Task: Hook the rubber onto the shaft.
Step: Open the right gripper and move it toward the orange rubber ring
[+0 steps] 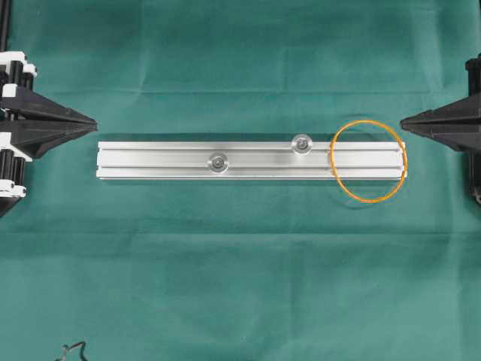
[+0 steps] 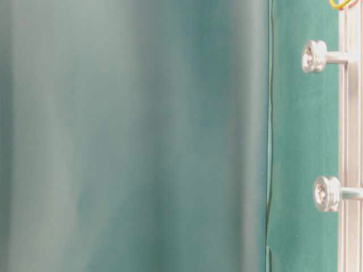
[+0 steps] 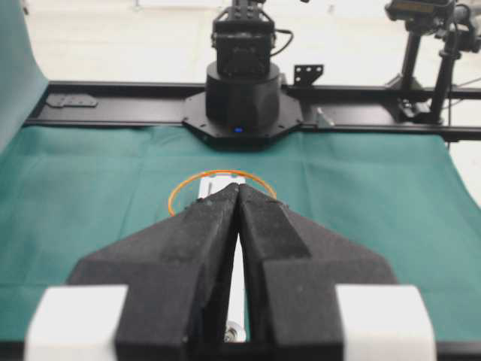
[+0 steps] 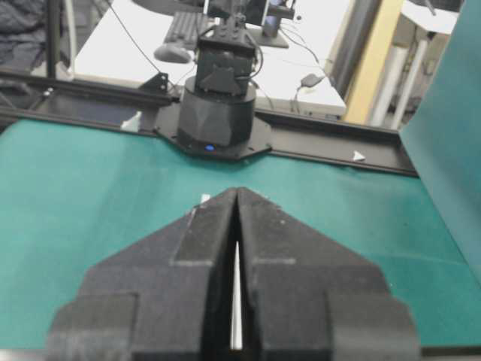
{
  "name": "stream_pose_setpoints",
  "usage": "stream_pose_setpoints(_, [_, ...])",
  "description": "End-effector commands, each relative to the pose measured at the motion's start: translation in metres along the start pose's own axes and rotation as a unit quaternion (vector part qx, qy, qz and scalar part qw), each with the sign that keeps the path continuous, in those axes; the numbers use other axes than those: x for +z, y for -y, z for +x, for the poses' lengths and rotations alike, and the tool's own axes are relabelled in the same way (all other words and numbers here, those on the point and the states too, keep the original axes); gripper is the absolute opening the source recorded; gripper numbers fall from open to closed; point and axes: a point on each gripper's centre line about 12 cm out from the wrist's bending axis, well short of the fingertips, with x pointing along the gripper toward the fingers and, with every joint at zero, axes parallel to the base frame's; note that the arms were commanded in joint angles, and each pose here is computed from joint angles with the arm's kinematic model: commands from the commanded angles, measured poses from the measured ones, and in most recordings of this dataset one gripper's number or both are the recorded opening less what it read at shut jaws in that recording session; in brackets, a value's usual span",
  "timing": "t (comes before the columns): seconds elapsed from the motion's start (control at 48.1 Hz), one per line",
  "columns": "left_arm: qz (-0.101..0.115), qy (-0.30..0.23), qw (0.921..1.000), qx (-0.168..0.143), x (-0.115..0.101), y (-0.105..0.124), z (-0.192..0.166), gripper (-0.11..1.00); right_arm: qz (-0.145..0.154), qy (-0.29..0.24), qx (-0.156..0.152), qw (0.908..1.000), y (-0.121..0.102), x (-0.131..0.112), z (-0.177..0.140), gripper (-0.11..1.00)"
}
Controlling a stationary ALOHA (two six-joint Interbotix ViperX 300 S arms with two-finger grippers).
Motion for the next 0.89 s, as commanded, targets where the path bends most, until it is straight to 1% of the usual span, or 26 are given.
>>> stream_pose_setpoints(0.0, [0.018, 0.000, 0.9998, -0.001, 0.0075, -0.0002, 0.0030, 0.00, 0.007, 0.006, -0.001, 1.0000, 0.0005, 0.0053, 0.0022, 0.03])
stream_pose_setpoints(0.187, [0.018, -0.015, 0.9997, 0.000, 0.0091, -0.0007, 0.0029, 0.00, 0.008, -0.021, -0.002, 0.9998, 0.0005, 0.0044, 0.0068, 0.03])
stream_pose_setpoints(0.416, [0.018, -0.013, 0.9997, 0.000, 0.0110, -0.0008, 0.0015, 0.00, 0.008, -0.021, -0.001, 0.9997, 0.0005, 0.0098, 0.0077, 0.03])
stream_pose_setpoints(0.52, [0.016, -0.016, 0.9997, 0.001, 0.0107, -0.0008, 0.0016, 0.00, 0.009, -0.030, -0.001, 0.9995, 0.0002, 0.0118, 0.0086, 0.03])
stream_pose_setpoints(0.603, [0.015, -0.031, 0.9994, 0.001, 0.0095, -0.0009, 0.0019, 0.00, 0.011, -0.054, -0.002, 0.9985, 0.0005, 0.0116, 0.0094, 0.03])
stream_pose_setpoints(0.707, [0.015, -0.067, 0.9977, 0.002, 0.0087, -0.0013, 0.0028, 0.00, 0.020, -0.107, -0.002, 0.9940, 0.0001, 0.0100, 0.0102, 0.03])
stream_pose_setpoints(0.811, [0.014, -0.107, 0.9941, 0.003, 0.0087, -0.0018, 0.0028, 0.00, 0.030, -0.160, -0.005, 0.9866, 0.0003, 0.0093, 0.0085, 0.03])
stream_pose_setpoints(0.874, [0.013, -0.138, 0.9904, 0.004, 0.0089, -0.0018, 0.0022, 0.00, 0.036, -0.196, -0.006, 0.9800, -0.0001, 0.0076, 0.0066, 0.03])
